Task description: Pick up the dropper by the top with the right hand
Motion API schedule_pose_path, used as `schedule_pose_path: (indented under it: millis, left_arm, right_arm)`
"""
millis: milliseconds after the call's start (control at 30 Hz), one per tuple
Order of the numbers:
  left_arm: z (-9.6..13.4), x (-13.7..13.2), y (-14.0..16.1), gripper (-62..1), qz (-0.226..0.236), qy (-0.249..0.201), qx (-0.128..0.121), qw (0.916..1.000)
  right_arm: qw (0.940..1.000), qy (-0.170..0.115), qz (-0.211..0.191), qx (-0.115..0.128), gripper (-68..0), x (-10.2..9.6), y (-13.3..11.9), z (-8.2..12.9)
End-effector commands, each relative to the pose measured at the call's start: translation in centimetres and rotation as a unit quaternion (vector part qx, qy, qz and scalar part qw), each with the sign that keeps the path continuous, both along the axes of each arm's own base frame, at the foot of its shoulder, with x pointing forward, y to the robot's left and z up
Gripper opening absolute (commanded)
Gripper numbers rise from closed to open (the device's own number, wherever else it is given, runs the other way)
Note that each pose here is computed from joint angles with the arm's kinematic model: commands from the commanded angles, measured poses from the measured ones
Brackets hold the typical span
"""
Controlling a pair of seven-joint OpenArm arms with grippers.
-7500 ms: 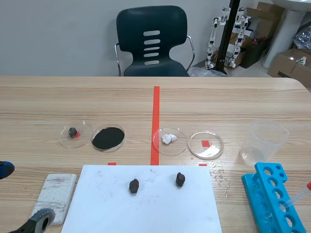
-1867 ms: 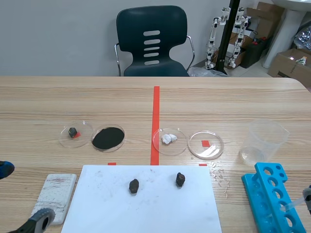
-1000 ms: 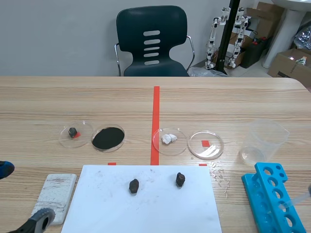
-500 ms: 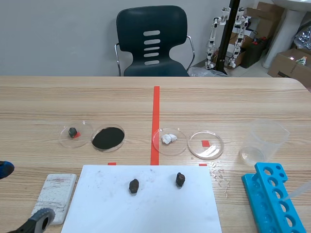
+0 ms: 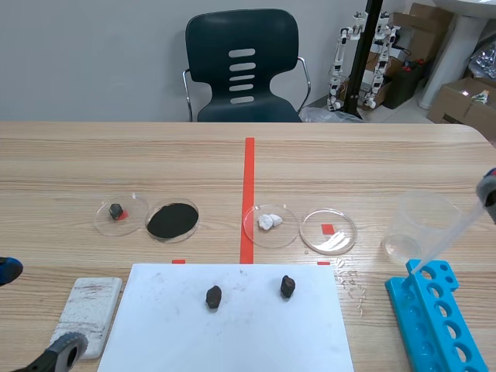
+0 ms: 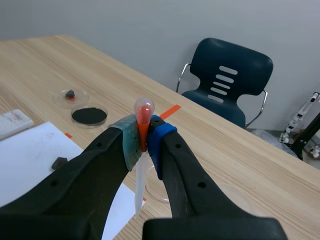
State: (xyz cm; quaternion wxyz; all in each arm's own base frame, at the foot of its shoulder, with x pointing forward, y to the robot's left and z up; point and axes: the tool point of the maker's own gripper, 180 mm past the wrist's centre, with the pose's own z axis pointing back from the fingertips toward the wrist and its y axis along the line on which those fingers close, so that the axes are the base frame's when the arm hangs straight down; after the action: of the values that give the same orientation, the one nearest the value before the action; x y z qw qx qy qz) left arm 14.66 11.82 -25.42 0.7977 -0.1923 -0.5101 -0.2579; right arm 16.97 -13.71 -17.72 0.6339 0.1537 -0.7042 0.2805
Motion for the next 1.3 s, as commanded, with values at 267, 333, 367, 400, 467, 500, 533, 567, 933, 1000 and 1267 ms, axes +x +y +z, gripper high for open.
schedule_pose_path:
  millis: [267, 333, 367, 400, 467, 500, 533, 567, 933, 1000, 1267]
  left_arm:
    - [0.6, 0.3, -0.2, 1.4, 0.003, -0.01, -0.011, 0.9999]
    - [0.6, 0.3, -0.2, 1.4, 0.003, -0.01, -0.011, 0.9999]
    - [0.6, 0.3, -0.2, 1.4, 0.003, -0.01, -0.011, 0.9999]
    - [0.6, 0.3, -0.2, 1.4, 0.003, -0.01, -0.011, 0.9999]
    - [0.6, 0.3, -0.2, 1.4, 0.003, -0.01, -0.011, 0.9999]
    - [0.6, 0.3, -0.2, 1.4, 0.003, -0.01, -0.011, 0.9999]
    - [0.6, 0.3, -0.2, 1.4, 0.003, -0.01, -0.011, 0.9999]
    - [0.6, 0.3, -0.2, 1.4, 0.003, -0.01, -0.011, 0.9999]
    - [0.6, 0.3, -0.2, 1.4, 0.003, -0.01, -0.011, 0.9999]
    - [0.6, 0.3, -0.2, 1.4, 0.003, -0.01, -0.011, 0.9999]
    - [0.6, 0.3, -0.2, 1.4, 0.003, -0.01, -0.011, 0.9999]
  right_arm:
    - [0.9991, 0.038, 0.018, 0.002, -66.4, 1.1, 2.5, -1.9]
    - [0.999, 0.037, 0.025, -0.001, -66.4, 1.3, 3.3, -2.1]
    - [0.9989, 0.037, 0.03, 0.0, -66.4, 1.4, 3.6, -2.2]
    - [0.9986, 0.036, 0.039, 0.002, -66.4, 1.3, 4.0, -2.1]
    - [0.9979, 0.037, 0.053, 0.0, -66.4, 1.2, 4.8, -2.3]
    - [0.9976, 0.036, 0.059, 0.0, -66.4, 1.2, 5.2, -2.3]
    - [0.9973, 0.037, 0.063, 0.001, -66.4, 1.1, 5.4, -2.4]
    - [0.9971, 0.038, 0.065, 0.003, -66.4, 1.1, 5.6, -2.4]
    - [0.9966, 0.044, 0.069, 0.006, -66.4, 0.9, 5.9, -2.6]
    - [0.9966, 0.044, 0.069, 0.006, -66.4, 0.9, 5.9, -2.6]
    - [0.9966, 0.044, 0.069, 0.006, -66.4, 0.9, 5.9, -2.6]
